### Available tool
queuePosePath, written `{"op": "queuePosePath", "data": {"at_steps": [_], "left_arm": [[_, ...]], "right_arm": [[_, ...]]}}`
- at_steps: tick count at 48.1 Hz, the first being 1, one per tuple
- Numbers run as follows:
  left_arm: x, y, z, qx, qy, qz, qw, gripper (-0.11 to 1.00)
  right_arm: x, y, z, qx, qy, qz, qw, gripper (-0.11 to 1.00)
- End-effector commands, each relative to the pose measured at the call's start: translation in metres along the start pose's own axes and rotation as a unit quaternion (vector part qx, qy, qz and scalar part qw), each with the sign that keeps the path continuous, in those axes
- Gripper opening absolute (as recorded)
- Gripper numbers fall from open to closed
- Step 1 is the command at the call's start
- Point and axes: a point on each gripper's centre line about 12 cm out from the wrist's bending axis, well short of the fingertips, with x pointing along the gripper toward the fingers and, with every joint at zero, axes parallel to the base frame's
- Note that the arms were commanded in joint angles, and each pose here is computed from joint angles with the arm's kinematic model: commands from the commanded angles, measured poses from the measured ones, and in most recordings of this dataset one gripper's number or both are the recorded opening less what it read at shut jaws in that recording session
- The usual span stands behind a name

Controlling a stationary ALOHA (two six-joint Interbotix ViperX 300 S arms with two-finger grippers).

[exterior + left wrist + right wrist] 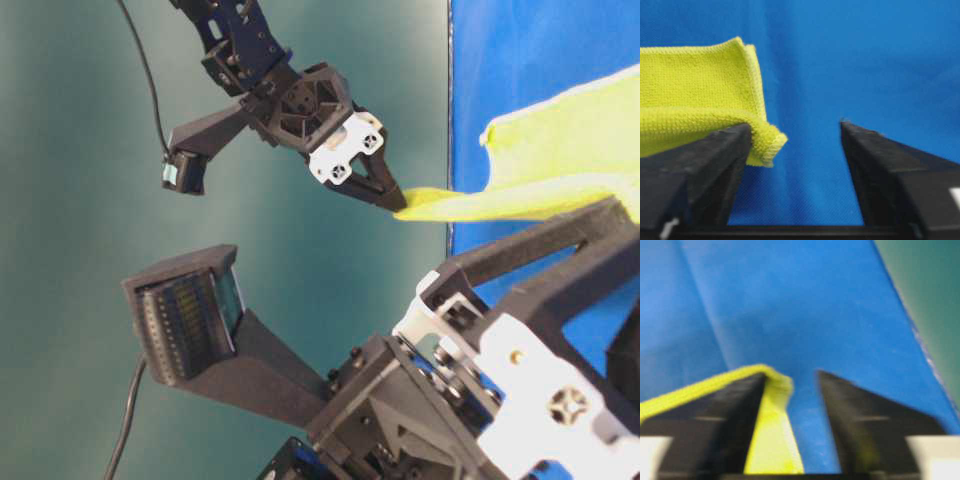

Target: Fold the yellow towel.

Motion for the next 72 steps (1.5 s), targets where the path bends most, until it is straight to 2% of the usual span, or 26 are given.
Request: {"op": "queuePosePath", "data": {"at_steps": [1, 3, 8, 14, 21, 26, 33, 43, 48, 51, 61, 67, 72], "left_arm": [[-0.011, 0.000, 0.019, 0.004, -0.021, -0.001, 0.9998, 0.72], [-0.013, 0.000, 0.020, 0.006, -0.020, 0.000, 0.9998, 0.73], [-0.022, 0.000, 0.026, 0.005, -0.015, 0.000, 0.9999, 0.70], [-0.037, 0.000, 0.028, 0.005, 0.003, 0.001, 1.0000, 0.69], [-0.063, 0.004, 0.028, 0.002, 0.017, 0.005, 0.9998, 0.69], [-0.087, 0.010, 0.025, -0.003, 0.008, 0.011, 0.9999, 0.69], [-0.117, 0.018, 0.020, -0.013, -0.026, 0.019, 0.9994, 0.69], [-0.145, 0.018, 0.015, -0.009, -0.093, 0.018, 0.9955, 0.69], [-0.159, 0.017, 0.013, -0.009, -0.122, 0.017, 0.9923, 0.69], [-0.170, 0.020, 0.013, -0.008, -0.155, 0.021, 0.9877, 0.69], [-0.196, 0.038, -0.003, -0.019, -0.212, 0.051, 0.9757, 0.69], [-0.202, 0.048, -0.015, -0.026, -0.217, 0.069, 0.9734, 0.69], [-0.203, 0.051, -0.017, -0.030, -0.216, 0.076, 0.9730, 0.69]], "right_arm": [[-0.005, 0.001, 0.011, -0.014, -0.018, 0.001, 0.9997, 0.61], [-0.006, 0.001, 0.012, -0.016, -0.019, 0.002, 0.9997, 0.65], [-0.009, 0.001, 0.013, -0.017, -0.021, 0.001, 0.9996, 0.57], [-0.019, 0.000, 0.017, -0.016, -0.031, -0.001, 0.9994, 0.58], [-0.045, -0.001, 0.021, -0.012, -0.050, -0.004, 0.9986, 0.58], [-0.067, 0.000, 0.021, -0.007, -0.066, -0.005, 0.9978, 0.58], [-0.102, 0.004, 0.012, 0.008, -0.088, -0.001, 0.9960, 0.58], [-0.143, 0.023, -0.008, 0.002, -0.113, 0.021, 0.9933, 0.58], [-0.166, 0.033, -0.017, 0.010, -0.136, 0.040, 0.9898, 0.58], [-0.176, 0.037, -0.023, 0.019, -0.147, 0.048, 0.9878, 0.58], [-0.186, 0.044, -0.054, 0.049, -0.170, 0.076, 0.9814, 0.58], [-0.183, 0.048, -0.071, 0.061, -0.170, 0.093, 0.9792, 0.58], [-0.181, 0.050, -0.072, 0.067, -0.172, 0.099, 0.9779, 0.58]]}}
